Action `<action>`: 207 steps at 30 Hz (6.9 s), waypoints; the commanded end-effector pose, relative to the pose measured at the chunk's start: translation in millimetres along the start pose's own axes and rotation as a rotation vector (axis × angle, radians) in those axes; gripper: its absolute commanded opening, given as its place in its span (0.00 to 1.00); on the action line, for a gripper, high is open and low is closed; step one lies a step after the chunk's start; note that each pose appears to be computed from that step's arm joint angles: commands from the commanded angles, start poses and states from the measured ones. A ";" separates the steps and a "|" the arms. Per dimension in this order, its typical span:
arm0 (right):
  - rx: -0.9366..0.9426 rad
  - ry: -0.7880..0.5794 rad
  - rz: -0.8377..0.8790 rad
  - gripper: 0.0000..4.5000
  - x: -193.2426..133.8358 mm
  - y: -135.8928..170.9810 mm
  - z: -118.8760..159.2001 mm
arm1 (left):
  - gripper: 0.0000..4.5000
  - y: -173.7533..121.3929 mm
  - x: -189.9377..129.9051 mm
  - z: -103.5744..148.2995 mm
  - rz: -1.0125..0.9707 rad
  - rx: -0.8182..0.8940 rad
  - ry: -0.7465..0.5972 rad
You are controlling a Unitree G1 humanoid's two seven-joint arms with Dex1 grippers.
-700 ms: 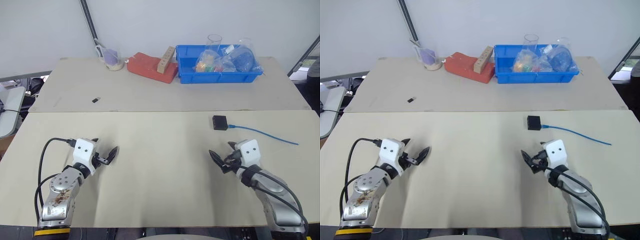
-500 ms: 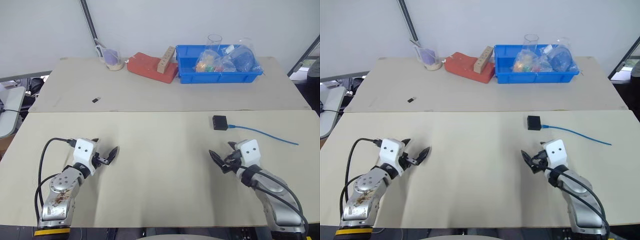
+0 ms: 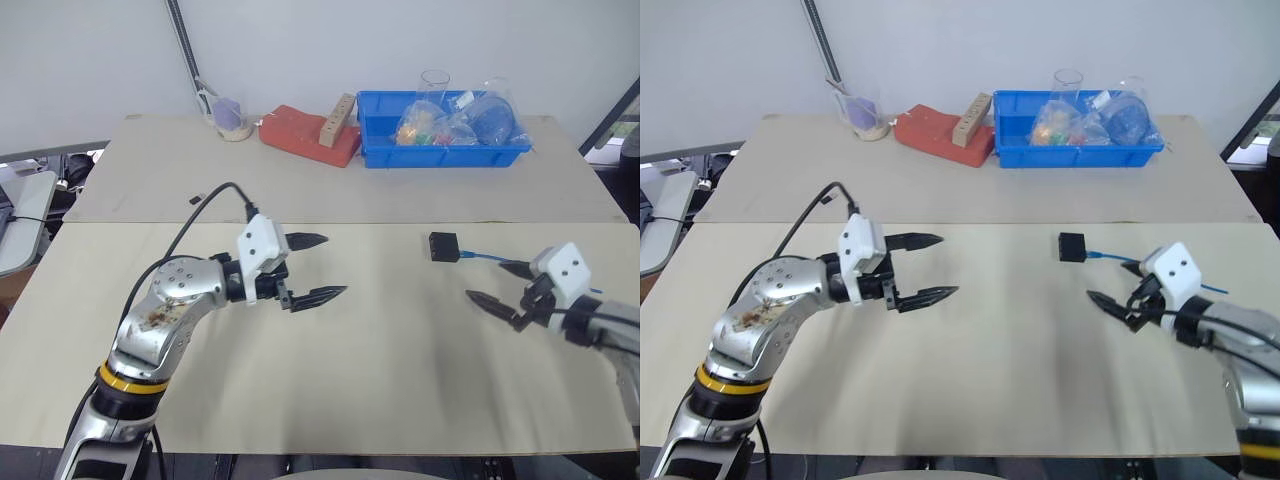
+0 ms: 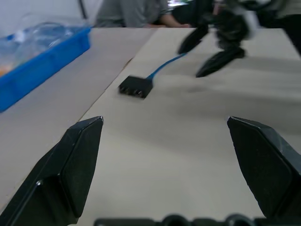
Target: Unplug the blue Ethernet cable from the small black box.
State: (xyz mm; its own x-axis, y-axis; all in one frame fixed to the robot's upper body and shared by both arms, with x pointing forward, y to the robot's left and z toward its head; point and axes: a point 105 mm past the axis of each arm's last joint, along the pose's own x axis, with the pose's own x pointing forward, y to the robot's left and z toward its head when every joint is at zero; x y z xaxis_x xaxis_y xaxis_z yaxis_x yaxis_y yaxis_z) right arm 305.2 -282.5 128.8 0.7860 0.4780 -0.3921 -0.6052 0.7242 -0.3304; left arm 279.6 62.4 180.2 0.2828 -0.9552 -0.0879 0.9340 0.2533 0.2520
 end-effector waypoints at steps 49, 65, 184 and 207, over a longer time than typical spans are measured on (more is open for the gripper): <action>-0.924 -0.205 0.245 0.01 62.4 23.7 113.9 | 1.00 31.6 -45.5 7.6 0.109 -0.359 -0.087; -1.290 -0.531 0.020 0.01 64.3 94.9 177.1 | 1.00 51.8 -22.7 13.9 0.082 -0.360 -0.102; 0.035 -0.064 0.370 0.00 119.2 110.8 58.6 | 0.12 14.2 -77.4 -22.6 0.197 -0.108 0.032; -0.056 -0.405 0.645 0.99 30.6 129.0 190.8 | 0.12 86.0 -154.7 -67.4 0.914 -0.090 0.042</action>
State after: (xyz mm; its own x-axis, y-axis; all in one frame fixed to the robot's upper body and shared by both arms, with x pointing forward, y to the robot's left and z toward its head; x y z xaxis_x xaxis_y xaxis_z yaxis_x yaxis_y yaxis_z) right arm 288.0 -86.8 215.7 0.2959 0.9258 -0.2354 -0.9505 0.2608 -0.1690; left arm 329.8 227.3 143.9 0.8940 -0.4473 0.0264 0.4403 0.8878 0.1336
